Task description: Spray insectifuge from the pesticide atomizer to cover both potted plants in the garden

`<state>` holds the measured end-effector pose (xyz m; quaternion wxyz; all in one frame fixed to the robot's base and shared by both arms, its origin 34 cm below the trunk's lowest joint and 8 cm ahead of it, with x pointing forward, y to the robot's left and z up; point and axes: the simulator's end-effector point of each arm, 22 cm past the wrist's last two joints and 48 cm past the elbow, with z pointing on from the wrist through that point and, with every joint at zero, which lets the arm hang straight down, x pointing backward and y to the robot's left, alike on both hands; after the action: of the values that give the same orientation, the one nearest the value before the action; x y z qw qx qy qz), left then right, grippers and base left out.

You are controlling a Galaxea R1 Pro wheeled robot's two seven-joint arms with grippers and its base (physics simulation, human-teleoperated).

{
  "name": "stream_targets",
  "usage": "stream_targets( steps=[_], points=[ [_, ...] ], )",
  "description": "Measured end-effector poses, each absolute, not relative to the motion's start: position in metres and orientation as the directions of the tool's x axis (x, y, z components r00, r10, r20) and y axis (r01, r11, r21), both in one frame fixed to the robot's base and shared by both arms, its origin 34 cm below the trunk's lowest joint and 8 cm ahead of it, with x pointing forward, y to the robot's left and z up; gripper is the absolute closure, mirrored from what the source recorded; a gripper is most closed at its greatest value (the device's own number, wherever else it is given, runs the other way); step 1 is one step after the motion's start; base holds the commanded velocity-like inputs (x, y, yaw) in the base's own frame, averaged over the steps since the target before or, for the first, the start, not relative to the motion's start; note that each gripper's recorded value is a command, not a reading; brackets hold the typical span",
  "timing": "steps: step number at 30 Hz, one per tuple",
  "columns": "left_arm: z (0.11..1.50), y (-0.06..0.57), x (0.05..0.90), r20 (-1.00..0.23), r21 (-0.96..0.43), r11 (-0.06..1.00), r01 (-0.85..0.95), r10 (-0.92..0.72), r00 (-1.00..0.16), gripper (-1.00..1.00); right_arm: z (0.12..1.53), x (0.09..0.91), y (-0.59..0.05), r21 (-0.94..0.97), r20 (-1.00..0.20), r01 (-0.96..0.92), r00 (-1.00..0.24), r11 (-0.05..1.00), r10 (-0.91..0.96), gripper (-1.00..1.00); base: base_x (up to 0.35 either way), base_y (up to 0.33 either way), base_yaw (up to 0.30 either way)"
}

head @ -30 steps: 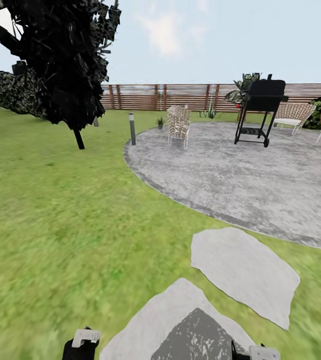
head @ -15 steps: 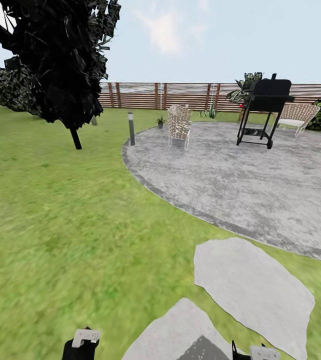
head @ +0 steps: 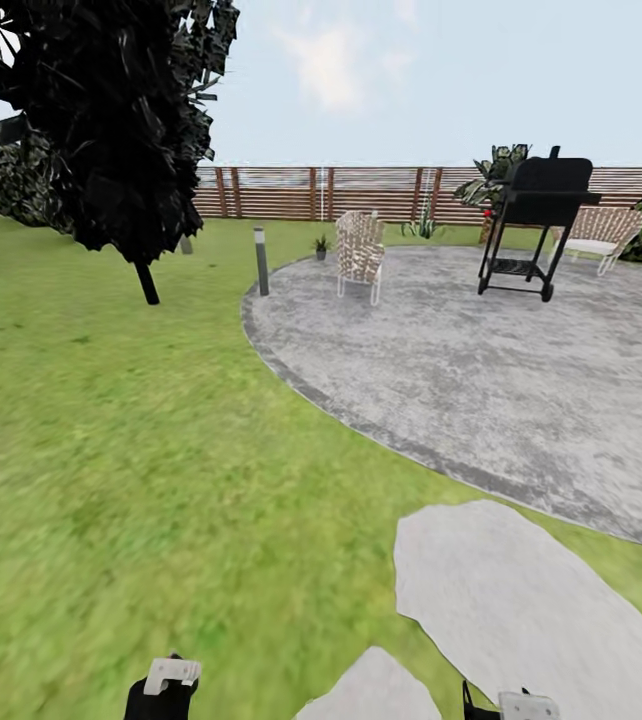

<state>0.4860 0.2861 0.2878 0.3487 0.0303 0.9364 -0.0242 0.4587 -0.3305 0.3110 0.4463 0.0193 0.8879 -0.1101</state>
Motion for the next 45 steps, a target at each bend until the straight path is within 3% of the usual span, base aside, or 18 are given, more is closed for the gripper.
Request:
stream_targets(
  steps=[45],
  points=[
    [0.2876,0.2862,0.4857,-0.654,-0.024,0.997,0.073,0.04,-0.756,1.0,0.3105,0.4582,-0.3291,-0.176,-0.796,0.132,-0.602,0.975,-0.062,-1.0,0.34,0.0,0.0]
  ],
)
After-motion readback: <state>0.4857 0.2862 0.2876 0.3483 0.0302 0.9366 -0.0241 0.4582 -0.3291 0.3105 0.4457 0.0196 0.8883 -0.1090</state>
